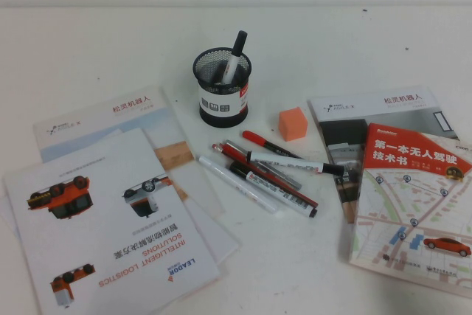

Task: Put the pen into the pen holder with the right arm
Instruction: Pick up the pen on the table

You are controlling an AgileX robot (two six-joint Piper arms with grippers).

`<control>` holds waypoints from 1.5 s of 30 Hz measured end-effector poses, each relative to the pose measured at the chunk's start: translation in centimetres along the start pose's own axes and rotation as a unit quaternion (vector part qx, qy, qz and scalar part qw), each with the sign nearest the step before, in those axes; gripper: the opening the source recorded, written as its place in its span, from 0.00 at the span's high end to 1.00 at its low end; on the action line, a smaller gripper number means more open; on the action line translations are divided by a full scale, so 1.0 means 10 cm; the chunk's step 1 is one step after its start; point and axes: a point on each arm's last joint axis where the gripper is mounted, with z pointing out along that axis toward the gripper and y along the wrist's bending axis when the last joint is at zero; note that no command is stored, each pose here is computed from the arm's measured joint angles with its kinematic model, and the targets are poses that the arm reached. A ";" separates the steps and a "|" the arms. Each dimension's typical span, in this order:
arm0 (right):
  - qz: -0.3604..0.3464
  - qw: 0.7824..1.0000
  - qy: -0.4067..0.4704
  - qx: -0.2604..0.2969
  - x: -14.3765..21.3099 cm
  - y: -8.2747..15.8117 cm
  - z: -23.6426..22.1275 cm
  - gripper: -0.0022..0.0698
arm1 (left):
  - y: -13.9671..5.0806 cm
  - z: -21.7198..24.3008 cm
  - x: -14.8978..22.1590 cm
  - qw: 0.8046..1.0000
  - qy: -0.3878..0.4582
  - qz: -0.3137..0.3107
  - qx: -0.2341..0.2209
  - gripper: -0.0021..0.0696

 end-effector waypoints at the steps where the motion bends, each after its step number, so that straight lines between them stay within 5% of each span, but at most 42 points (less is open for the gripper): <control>1: 0.000 1.000 0.000 0.000 0.00 0.00 0.00 1.00 | 0.00 0.00 0.00 1.000 0.000 0.000 0.000 0.97; 10: -0.024 1.000 0.017 -0.003 0.02 0.03 -0.01 1.00 | 0.00 0.00 0.00 1.000 0.000 0.000 0.000 0.97; 14: -0.095 0.994 0.045 -0.014 -0.02 0.22 -0.03 1.00 | 0.00 0.00 0.00 1.000 0.000 0.000 0.000 0.97; 24: -0.289 0.928 0.233 0.039 -0.23 0.86 0.30 1.00 | 0.00 0.00 0.00 1.000 0.000 0.000 0.000 0.97; 30: -0.375 0.849 0.367 0.051 -0.41 1.20 0.78 1.00 | 0.00 0.00 0.00 1.000 0.000 0.000 0.000 0.97; 37: -0.392 0.772 0.496 0.066 -0.53 1.44 1.34 1.00 | 0.00 0.00 0.00 1.000 0.000 0.000 0.000 0.97; 45: -0.487 0.651 0.574 0.093 -0.06 1.60 1.71 1.00 | 0.00 0.00 0.00 1.000 0.000 0.000 0.000 0.97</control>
